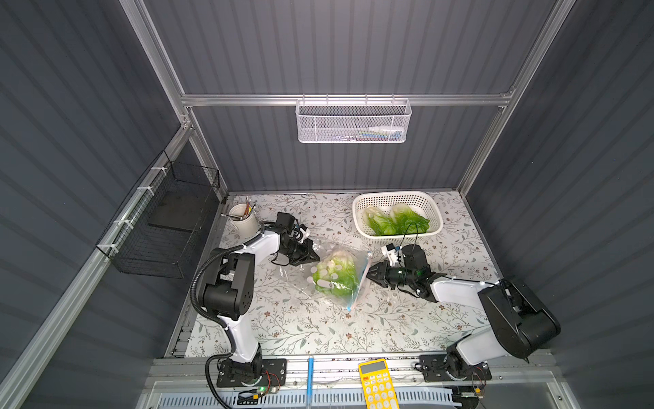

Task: Open the zip-top bag and take out the chinese cabbages
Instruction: Pick up the Chinese cabbage from the zipper food storage bag.

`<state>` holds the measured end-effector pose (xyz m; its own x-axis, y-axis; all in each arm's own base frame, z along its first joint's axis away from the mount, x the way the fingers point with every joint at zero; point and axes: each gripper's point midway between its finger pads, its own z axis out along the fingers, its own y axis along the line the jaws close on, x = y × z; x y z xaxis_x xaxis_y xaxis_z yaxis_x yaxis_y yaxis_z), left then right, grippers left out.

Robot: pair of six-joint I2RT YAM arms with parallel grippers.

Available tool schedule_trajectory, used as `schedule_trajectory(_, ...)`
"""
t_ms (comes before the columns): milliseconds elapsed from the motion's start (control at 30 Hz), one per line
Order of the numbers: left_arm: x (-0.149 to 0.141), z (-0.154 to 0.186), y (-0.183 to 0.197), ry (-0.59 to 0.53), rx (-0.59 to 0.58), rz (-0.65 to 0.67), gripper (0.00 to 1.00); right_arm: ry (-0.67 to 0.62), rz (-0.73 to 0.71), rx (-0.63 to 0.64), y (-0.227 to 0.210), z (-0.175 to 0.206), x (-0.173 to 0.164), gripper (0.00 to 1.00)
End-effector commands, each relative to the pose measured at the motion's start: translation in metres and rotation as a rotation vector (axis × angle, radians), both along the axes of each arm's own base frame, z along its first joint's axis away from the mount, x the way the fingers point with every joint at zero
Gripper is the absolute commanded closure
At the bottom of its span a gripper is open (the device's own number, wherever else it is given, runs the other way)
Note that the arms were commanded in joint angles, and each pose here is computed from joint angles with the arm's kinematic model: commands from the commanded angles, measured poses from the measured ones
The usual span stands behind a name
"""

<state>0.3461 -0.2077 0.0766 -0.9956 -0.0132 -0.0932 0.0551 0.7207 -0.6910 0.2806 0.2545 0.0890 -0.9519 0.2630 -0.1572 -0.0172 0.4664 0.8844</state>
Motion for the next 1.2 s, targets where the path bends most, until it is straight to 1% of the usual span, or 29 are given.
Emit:
schedule_trajectory(0,-0.003,0.006,0.000,0.006,-0.027,0.003,1.00,-0.037,0.032,0.037,0.012,0.012,0.008,0.63)
schedule_trajectory(67,-0.004,0.006,0.000,0.009,-0.026,0.004,1.00,-0.029,0.039,0.039,0.016,0.010,0.010,0.52)
schedule_trajectory(133,-0.004,0.007,0.000,0.005,-0.025,0.003,1.00,-0.025,0.047,0.039,0.019,0.008,0.013,0.45)
schedule_trajectory(200,-0.003,0.009,0.000,-0.002,-0.027,0.001,1.00,-0.023,0.055,0.038,0.023,0.006,0.014,0.40)
schedule_trajectory(267,-0.004,0.009,0.000,-0.004,-0.028,0.001,1.00,-0.020,0.060,0.036,0.026,0.004,0.017,0.39)
schedule_trajectory(300,-0.004,0.009,0.000,-0.001,-0.030,0.000,1.00,-0.019,0.065,0.038,0.028,0.004,0.017,0.39)
schedule_trajectory(333,-0.004,0.009,0.000,-0.002,-0.029,0.001,1.00,-0.013,0.067,0.038,0.029,0.003,0.019,0.43)
schedule_trajectory(433,-0.004,0.010,0.000,-0.003,-0.032,0.000,1.00,-0.003,0.067,0.036,0.031,0.000,0.020,0.59)
schedule_trajectory(467,-0.004,0.009,0.000,0.000,-0.034,0.002,1.00,-0.001,0.067,0.036,0.031,-0.001,0.020,0.61)
schedule_trajectory(500,-0.004,0.010,-0.001,-0.003,-0.036,0.001,1.00,-0.001,0.069,0.038,0.032,-0.001,0.019,0.61)
schedule_trajectory(533,-0.004,0.010,-0.001,-0.004,-0.036,0.001,1.00,-0.004,0.072,0.040,0.033,0.000,0.019,0.60)
schedule_trajectory(600,-0.004,0.010,-0.001,-0.001,-0.039,0.002,1.00,-0.006,0.080,0.041,0.035,0.001,0.019,0.50)
schedule_trajectory(633,-0.005,0.009,-0.001,0.002,-0.040,0.003,1.00,-0.008,0.083,0.040,0.036,0.001,0.018,0.43)
schedule_trajectory(667,-0.004,0.009,-0.002,0.002,-0.043,0.004,1.00,-0.010,0.089,0.038,0.039,0.001,0.018,0.40)
schedule_trajectory(833,-0.005,0.011,-0.003,0.001,-0.056,0.004,1.00,-0.008,0.124,0.041,0.050,0.000,0.016,0.31)
schedule_trajectory(933,-0.005,0.011,-0.005,0.001,-0.071,0.004,1.00,-0.010,0.139,0.046,0.056,0.000,0.017,0.30)
schedule_trajectory(1033,-0.007,0.011,-0.008,0.013,-0.092,0.004,1.00,0.005,0.135,0.030,0.058,-0.005,0.019,0.30)
schedule_trajectory(1067,-0.006,0.012,-0.008,0.011,-0.095,0.004,1.00,0.012,0.137,0.022,0.059,-0.007,0.018,0.32)
schedule_trajectory(1100,-0.007,0.011,-0.008,0.014,-0.096,0.003,1.00,0.017,0.136,0.016,0.059,-0.009,0.019,0.36)
schedule_trajectory(1167,-0.007,0.011,-0.008,0.013,-0.096,0.003,1.00,0.028,0.132,0.006,0.058,-0.012,0.019,0.50)
